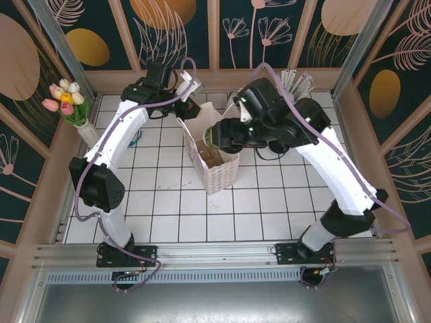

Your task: Pack the takeout coffee

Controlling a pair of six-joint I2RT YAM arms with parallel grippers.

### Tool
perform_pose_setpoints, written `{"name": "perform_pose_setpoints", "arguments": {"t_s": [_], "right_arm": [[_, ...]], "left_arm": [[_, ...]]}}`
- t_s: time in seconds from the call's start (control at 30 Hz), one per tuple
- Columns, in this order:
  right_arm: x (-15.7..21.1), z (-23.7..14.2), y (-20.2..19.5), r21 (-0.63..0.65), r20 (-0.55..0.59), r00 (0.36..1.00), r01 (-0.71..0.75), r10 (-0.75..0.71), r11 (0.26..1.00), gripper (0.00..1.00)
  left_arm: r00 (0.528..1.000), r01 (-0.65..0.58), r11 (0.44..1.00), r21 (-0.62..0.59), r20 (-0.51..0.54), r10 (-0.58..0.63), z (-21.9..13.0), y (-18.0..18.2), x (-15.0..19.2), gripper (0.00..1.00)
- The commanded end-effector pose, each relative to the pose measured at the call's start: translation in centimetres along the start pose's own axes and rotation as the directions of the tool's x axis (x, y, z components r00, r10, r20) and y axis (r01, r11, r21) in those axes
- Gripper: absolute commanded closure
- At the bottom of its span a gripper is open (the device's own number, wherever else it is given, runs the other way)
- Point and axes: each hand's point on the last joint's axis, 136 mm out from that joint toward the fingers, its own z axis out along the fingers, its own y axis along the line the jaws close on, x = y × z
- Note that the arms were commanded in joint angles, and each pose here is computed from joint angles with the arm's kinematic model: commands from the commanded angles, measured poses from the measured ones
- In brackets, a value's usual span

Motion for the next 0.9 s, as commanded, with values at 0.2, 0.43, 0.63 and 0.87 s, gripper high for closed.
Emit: {"name": "perform_pose_setpoints", "arguments": {"t_s": [0.2,0.43,0.63,0.87], "right_arm": [[-1.5,3.7,-0.4,0.131,0.021,0.999,0.031,-0.034,0.991,0.39],[-0.6,6.8,-1.5,0.2,-0.041,0.998,0.045,-0.038,0.979,0.4],[-0.6,8.3,-2.4,0.244,-0.062,0.997,0.06,-0.046,0.968,0.4],[0.5,10.0,-3.4,0.279,-0.115,0.993,0.071,-0.04,0.958,0.4]], "left_arm": [[0.999,-0.013,0.999,0.044,0.041,0.011,-0.6,-1.7,-0.9,1.0],[0.999,-0.006,0.999,0.051,0.042,0.003,-0.6,-1.8,-0.8,1.0],[0.999,-0.009,0.998,0.057,0.039,0.007,-0.5,-1.9,-0.4,1.0],[0.999,-0.018,0.999,0.051,0.035,0.016,-0.4,-1.8,-0.2,1.0]]}}
